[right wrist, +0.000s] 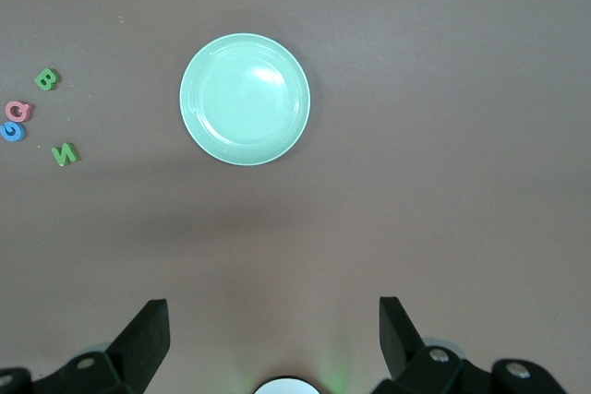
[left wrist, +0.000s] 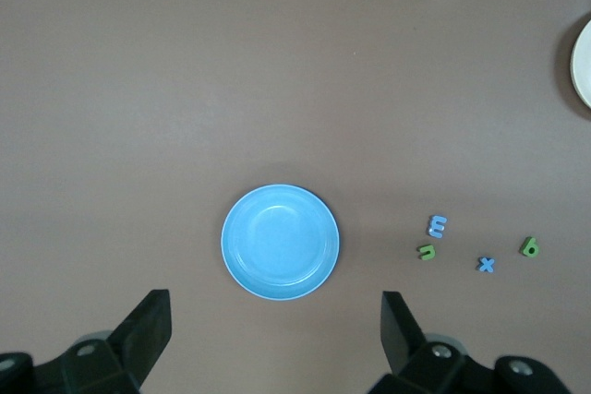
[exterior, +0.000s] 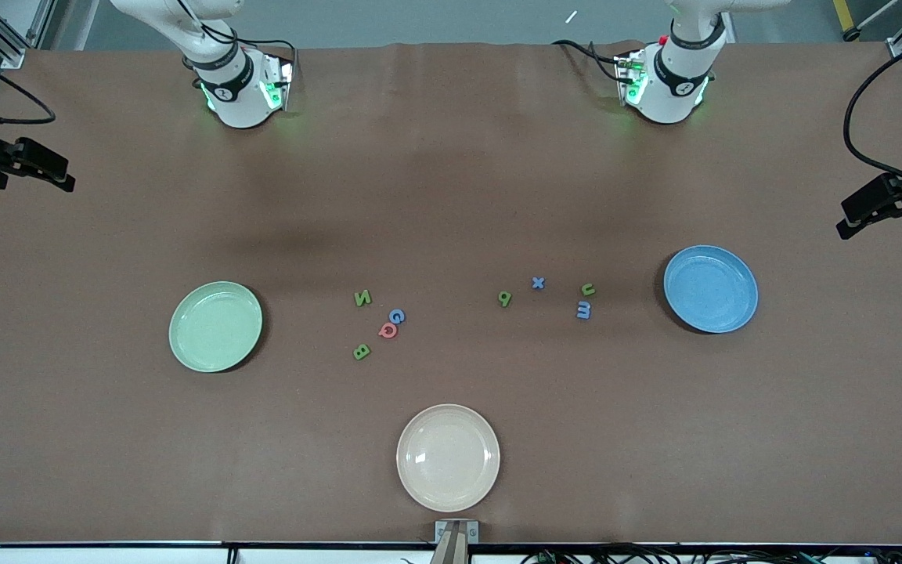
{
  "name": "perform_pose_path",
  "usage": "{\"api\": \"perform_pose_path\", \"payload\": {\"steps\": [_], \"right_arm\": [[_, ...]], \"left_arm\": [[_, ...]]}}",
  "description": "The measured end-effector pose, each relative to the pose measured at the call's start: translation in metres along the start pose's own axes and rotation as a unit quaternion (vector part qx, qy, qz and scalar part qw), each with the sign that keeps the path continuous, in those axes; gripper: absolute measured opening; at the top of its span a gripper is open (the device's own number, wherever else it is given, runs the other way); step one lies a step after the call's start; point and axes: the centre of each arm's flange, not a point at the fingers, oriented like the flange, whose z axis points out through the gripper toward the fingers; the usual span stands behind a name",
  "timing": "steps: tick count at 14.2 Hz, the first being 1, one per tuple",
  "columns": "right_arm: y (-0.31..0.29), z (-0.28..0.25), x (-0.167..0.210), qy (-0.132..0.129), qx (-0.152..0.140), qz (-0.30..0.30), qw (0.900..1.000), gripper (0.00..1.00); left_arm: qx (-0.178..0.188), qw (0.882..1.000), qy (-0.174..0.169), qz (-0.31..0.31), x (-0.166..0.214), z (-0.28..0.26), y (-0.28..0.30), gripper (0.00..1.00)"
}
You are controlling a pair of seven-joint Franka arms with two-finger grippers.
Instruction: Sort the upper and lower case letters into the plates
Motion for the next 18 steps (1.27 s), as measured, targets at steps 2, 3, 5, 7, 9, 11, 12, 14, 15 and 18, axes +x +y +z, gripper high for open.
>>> {"api": "perform_pose_path", "payload": {"steps": [2, 3, 5, 7, 9, 11, 12, 14, 15, 18], "right_arm": [[0.000, -0.003, -0.002, 0.004, 0.000, 0.000, 1.000, 1.00], [0.000, -0.006, -0.002, 0.009, 0.000, 0.000, 1.000, 1.00], [0.000, -0.015, -0.002, 0.018, 0.000, 0.000, 1.000, 1.00], [-0.001, -0.021, -0.003, 0.024, 0.001, -0.001, 1.000, 1.00], [-0.002, -0.024, -0.002, 0.027, 0.009, 0.000, 1.000, 1.00], [0.002, -0.026, -0.001, 0.026, 0.012, 0.003, 1.000, 1.00], [0.003, -0.026, 0.000, 0.026, 0.014, 0.004, 1.000, 1.00], [0.003, -0.026, 0.002, 0.025, 0.015, 0.005, 1.000, 1.00], [0.003, -0.025, 0.002, 0.023, 0.016, 0.005, 1.000, 1.00], [0.003, -0.022, 0.000, 0.012, 0.017, 0.004, 1.000, 1.00]], "left_arm": [[0.000, 1.000, -0.018, 0.002, -0.003, 0.008, 0.002, 1.00], [0.000, 1.000, -0.030, 0.006, -0.003, 0.017, 0.007, 1.00], [-0.009, 0.998, -0.059, 0.015, -0.002, 0.045, 0.022, 1.00], [-0.015, 0.995, -0.092, 0.027, 0.001, 0.082, 0.040, 1.00], [-0.017, 0.993, -0.112, 0.039, 0.006, 0.119, 0.060, 1.00], [-0.019, 0.993, -0.111, 0.046, 0.008, 0.153, 0.076, 1.00], [-0.020, 0.993, -0.107, 0.043, 0.007, 0.169, 0.084, 1.00], [-0.020, 0.994, -0.104, 0.026, 0.000, 0.200, 0.102, 1.00], [-0.020, 0.994, -0.107, 0.021, -0.004, 0.215, 0.112, 1.00], [-0.017, 0.992, -0.123, 0.007, -0.008, 0.261, 0.134, 1.00]]}}
